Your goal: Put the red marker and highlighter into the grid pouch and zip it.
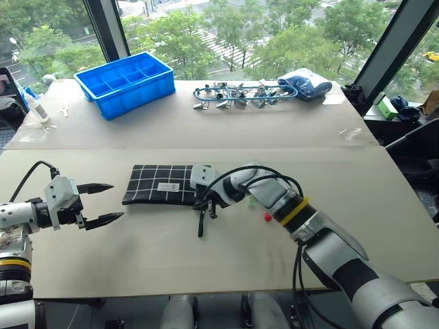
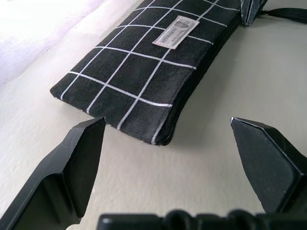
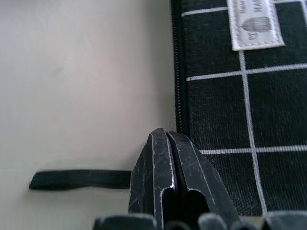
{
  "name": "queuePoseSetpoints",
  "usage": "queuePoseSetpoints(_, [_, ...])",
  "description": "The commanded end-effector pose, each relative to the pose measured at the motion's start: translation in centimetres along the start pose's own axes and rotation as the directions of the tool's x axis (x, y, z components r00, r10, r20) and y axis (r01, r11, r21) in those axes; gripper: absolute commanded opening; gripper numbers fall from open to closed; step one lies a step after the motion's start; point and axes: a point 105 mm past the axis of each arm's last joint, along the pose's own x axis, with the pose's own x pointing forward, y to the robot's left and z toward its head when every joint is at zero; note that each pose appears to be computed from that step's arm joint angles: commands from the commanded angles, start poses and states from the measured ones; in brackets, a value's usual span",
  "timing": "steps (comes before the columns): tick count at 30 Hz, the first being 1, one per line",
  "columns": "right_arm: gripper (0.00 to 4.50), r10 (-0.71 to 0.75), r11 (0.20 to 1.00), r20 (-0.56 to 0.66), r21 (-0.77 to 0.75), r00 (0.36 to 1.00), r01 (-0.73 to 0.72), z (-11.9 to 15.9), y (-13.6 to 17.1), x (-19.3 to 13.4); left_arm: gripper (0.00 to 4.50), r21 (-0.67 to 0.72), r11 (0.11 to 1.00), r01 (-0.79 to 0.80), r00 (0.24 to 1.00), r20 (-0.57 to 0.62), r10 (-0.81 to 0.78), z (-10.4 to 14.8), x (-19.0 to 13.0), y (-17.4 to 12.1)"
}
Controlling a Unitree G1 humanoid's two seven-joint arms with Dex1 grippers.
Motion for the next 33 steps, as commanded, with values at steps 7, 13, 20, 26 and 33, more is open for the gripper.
queuePoseSetpoints(7, [0.09,0.010,1.000,0.050,-0.003,0.999,-0.010,0.5,-0.4,-1.8,4.50,-0.002,1.000,-0.018,0.997,0.078,0.018,1.8,0.3,0.8])
queuePoseSetpoints(13, [0.09,0.080,0.973,0.336,0.178,0.938,-0.147,3.6,-0.4,-4.4,4.50,-0.027,1.000,0.013,0.997,0.073,-0.011,1.6,0.7,0.4])
queuePoseSetpoints(20, [0.09,-0.019,0.975,0.291,0.217,0.956,-0.047,2.8,-2.0,-4.5,4.50,-0.036,0.999,0.037,0.998,0.049,-0.035,1.2,0.6,0.0])
queuePoseSetpoints(26, [0.09,-0.149,0.976,0.125,0.179,0.981,0.125,0.3,-3.5,-2.6,4.50,-0.022,0.998,0.063,0.998,0.009,-0.063,0.8,0.8,-0.2])
queuePoseSetpoints(33, [0.09,-0.152,0.986,0.016,0.068,0.988,0.151,-1.5,-3.1,-1.8,4.50,0.023,0.996,0.085,0.996,0.019,-0.085,1.5,1.6,-0.6])
